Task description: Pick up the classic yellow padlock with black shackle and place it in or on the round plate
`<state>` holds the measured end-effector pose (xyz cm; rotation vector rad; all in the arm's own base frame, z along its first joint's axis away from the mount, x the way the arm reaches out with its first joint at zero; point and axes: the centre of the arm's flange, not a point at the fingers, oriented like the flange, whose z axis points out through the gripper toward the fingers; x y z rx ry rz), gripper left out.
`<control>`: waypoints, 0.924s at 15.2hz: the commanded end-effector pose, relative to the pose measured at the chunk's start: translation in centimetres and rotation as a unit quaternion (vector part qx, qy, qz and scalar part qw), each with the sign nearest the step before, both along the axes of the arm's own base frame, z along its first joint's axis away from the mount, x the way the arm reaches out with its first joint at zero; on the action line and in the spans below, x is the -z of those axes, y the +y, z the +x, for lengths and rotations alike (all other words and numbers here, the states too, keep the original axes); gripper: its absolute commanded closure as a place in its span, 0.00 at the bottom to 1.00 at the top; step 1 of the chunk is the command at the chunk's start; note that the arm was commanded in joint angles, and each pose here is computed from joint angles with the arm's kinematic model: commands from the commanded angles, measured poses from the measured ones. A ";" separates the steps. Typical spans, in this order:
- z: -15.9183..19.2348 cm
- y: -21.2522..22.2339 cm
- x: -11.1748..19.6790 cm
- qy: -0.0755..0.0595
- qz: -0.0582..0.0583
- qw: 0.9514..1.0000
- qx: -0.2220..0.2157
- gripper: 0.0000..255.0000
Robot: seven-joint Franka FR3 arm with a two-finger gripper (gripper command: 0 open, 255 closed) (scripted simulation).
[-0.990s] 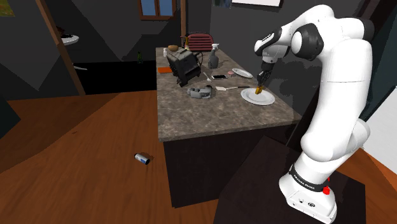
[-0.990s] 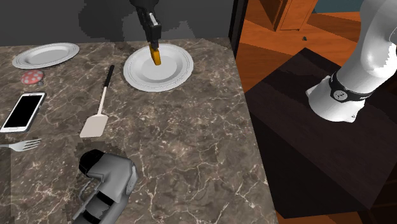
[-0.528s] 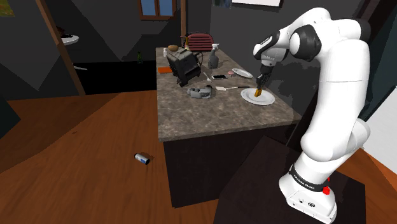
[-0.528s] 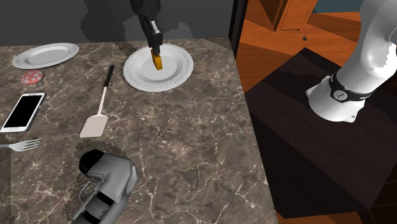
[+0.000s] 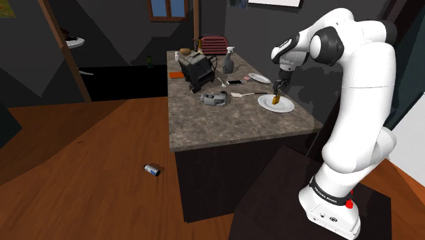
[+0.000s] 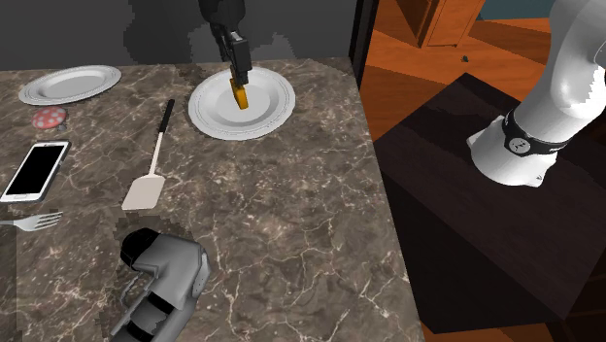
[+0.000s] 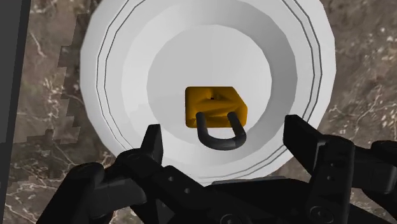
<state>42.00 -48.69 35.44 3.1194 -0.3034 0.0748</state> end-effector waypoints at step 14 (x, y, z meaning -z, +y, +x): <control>-0.2 0.1 -5.0 0.000 0.000 1.000 0.000 0.00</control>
